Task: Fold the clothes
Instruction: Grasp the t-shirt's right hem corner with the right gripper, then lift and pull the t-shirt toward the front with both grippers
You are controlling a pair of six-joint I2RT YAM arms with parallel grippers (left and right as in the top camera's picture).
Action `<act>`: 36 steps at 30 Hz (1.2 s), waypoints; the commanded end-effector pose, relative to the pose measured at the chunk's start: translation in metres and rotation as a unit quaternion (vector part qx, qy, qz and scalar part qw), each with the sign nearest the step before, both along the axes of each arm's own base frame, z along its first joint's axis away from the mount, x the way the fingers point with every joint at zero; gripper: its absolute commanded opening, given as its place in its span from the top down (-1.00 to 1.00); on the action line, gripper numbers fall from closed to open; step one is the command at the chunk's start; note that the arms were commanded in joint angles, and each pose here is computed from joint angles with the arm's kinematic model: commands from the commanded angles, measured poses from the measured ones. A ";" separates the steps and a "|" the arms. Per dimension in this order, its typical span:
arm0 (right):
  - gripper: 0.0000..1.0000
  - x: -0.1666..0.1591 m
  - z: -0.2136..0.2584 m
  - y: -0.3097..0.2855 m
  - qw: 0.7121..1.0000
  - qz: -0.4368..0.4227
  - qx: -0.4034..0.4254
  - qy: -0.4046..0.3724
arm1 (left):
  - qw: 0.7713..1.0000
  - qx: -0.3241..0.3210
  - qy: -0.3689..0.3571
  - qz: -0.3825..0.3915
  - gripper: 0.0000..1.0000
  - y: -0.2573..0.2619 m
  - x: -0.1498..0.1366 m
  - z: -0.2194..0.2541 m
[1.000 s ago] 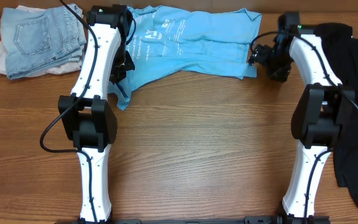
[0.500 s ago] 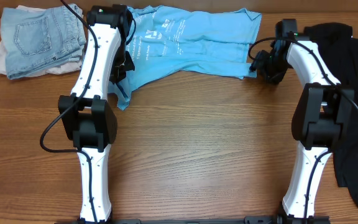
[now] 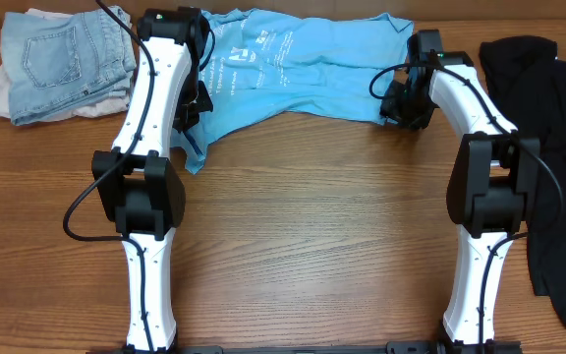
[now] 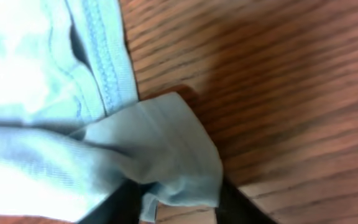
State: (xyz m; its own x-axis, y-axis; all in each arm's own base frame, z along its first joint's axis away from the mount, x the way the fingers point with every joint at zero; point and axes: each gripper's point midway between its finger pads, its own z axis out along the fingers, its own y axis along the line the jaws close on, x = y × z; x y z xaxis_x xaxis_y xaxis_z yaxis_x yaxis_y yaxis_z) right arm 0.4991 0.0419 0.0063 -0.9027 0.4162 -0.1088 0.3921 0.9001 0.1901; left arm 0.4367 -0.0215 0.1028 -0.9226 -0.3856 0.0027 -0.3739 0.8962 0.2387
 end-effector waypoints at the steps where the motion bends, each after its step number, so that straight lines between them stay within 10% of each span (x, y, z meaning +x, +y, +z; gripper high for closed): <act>1: 0.34 -0.009 -0.015 -0.009 1.000 -0.016 -0.010 0.021 | 1.000 0.002 -0.013 -0.010 0.92 0.004 0.000 0.014; 10: 0.92 -0.003 -0.003 -0.024 0.999 -0.033 0.004 0.017 | 1.000 0.001 -0.024 -0.011 0.92 0.004 0.004 0.019; 36: 0.92 -0.014 0.223 -0.060 0.995 -0.044 0.011 -0.083 | 0.957 -0.026 -0.288 -0.016 0.92 0.012 -0.053 0.232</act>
